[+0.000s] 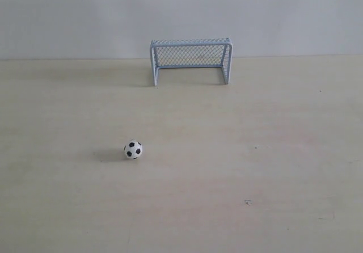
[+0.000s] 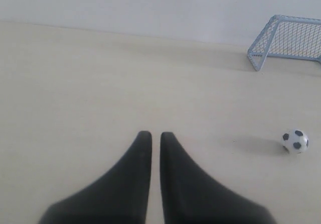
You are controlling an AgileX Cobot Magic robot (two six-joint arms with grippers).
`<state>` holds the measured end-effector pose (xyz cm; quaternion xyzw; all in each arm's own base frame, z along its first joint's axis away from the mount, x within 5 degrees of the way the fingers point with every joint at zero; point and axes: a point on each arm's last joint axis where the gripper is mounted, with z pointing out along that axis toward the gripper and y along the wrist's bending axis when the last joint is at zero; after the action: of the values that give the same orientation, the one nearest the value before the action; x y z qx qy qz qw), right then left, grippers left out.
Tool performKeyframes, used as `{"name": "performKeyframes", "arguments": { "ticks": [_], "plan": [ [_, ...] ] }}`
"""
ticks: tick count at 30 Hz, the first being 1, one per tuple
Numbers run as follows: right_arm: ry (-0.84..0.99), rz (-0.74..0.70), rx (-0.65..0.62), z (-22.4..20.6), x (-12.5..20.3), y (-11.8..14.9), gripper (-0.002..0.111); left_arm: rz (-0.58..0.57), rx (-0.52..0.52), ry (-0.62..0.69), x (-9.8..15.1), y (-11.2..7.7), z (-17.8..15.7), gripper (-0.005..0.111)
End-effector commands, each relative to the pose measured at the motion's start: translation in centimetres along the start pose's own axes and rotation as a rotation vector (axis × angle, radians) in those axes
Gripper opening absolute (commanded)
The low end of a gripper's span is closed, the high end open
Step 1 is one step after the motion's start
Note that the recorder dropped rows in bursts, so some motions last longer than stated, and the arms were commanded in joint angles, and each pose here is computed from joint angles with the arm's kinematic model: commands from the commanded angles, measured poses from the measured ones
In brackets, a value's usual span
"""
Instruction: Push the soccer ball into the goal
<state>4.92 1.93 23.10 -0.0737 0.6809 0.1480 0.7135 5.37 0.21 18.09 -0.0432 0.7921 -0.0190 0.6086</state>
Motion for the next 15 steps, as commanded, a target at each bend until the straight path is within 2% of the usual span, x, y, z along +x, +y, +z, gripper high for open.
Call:
{"name": "performKeyframes", "arguments": {
  "ticks": [1,8,15],
  "plan": [
    [0.008,-0.002,0.0,-0.06,0.15,0.03,0.0,-0.015,0.001,-0.011,-0.17,-0.02,-0.06,0.006],
    [0.104,-0.005,-0.065,-0.13,1.02,0.62,0.0,-0.015,0.001,-0.011,-0.17,-0.02,-0.06,0.006],
    [0.111,-0.007,-0.069,-0.14,1.08,0.66,0.0,-0.015,0.001,-0.008,-0.14,-0.02,-0.06,0.006]
  ]
}}
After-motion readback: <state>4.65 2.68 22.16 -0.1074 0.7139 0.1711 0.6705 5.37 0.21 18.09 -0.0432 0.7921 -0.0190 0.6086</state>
